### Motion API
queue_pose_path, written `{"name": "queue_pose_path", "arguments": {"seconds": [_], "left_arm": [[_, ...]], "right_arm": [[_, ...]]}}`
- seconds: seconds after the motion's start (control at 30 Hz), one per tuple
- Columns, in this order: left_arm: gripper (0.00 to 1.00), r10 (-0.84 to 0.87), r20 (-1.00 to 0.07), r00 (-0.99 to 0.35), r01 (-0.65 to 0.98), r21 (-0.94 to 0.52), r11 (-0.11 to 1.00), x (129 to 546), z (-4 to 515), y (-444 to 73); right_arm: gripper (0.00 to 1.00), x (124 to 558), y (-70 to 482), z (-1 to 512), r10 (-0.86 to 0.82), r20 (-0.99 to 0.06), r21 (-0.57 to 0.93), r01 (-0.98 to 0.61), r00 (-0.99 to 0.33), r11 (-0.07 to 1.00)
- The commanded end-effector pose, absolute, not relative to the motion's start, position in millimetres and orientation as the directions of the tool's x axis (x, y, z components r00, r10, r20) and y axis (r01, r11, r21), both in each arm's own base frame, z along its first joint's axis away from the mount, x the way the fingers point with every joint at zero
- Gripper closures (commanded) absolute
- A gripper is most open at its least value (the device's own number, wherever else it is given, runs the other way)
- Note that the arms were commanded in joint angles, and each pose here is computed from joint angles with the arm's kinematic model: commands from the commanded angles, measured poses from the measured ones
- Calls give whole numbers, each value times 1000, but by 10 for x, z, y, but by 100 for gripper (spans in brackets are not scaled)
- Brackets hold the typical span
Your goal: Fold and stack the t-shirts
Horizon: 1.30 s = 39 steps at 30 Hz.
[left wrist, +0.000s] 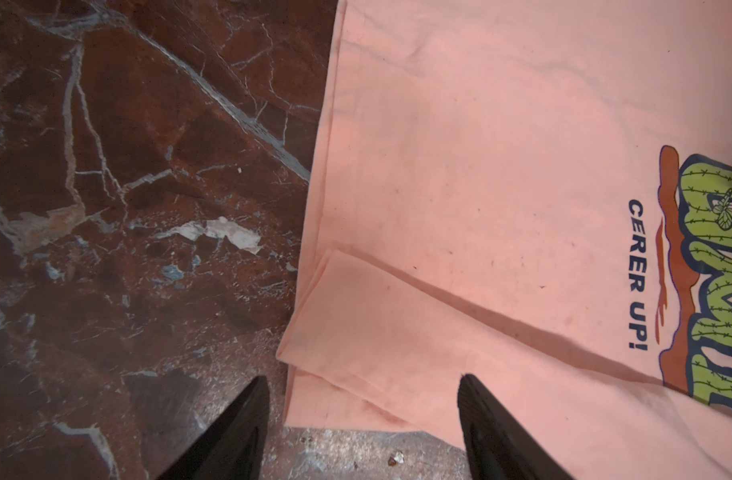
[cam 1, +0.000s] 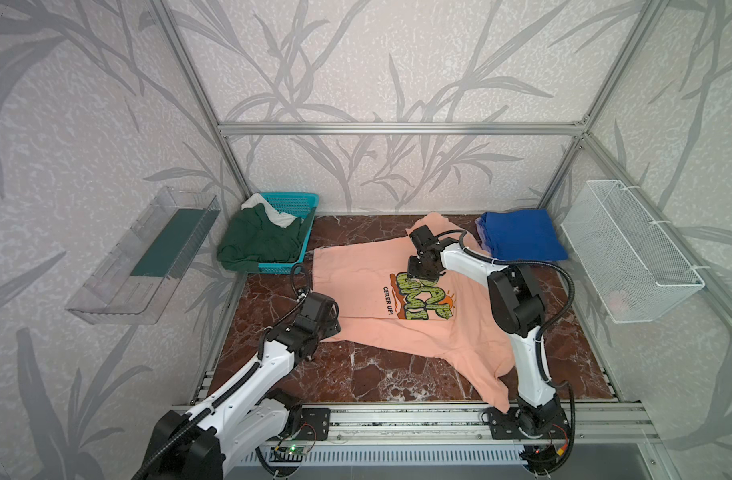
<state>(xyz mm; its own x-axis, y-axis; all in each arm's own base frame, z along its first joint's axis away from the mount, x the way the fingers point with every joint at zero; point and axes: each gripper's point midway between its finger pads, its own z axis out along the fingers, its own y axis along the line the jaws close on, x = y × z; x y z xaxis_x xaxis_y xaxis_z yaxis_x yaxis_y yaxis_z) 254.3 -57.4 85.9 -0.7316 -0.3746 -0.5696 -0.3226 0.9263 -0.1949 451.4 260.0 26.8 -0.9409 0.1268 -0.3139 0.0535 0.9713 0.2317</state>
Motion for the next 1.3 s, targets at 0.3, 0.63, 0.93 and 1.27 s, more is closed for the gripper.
{"name": "queue_pose_path", "arguments": {"seconds": [0.3,0.63,0.93,1.27], "left_arm": [[27,-318,-654,-686,-275,-172,946,2921,1330,-561],[27,-347,-630,-694,-294,-192,936,3260,1250,-473],[28,-355,-583,-731,-285,-211,935,3278,1111,-556],[30,-444,-578,-684,-407,-203,891,3435,836,-304]], "right_arm": [[46,4971,2668,12,234,-312,267,151,-921,952],[46,5418,2516,50,324,-326,295,230,-888,927],[21,5465,2639,519,281,-332,389,141,-900,910],[1,5054,2449,1456,282,-457,470,40,-844,882]]}}
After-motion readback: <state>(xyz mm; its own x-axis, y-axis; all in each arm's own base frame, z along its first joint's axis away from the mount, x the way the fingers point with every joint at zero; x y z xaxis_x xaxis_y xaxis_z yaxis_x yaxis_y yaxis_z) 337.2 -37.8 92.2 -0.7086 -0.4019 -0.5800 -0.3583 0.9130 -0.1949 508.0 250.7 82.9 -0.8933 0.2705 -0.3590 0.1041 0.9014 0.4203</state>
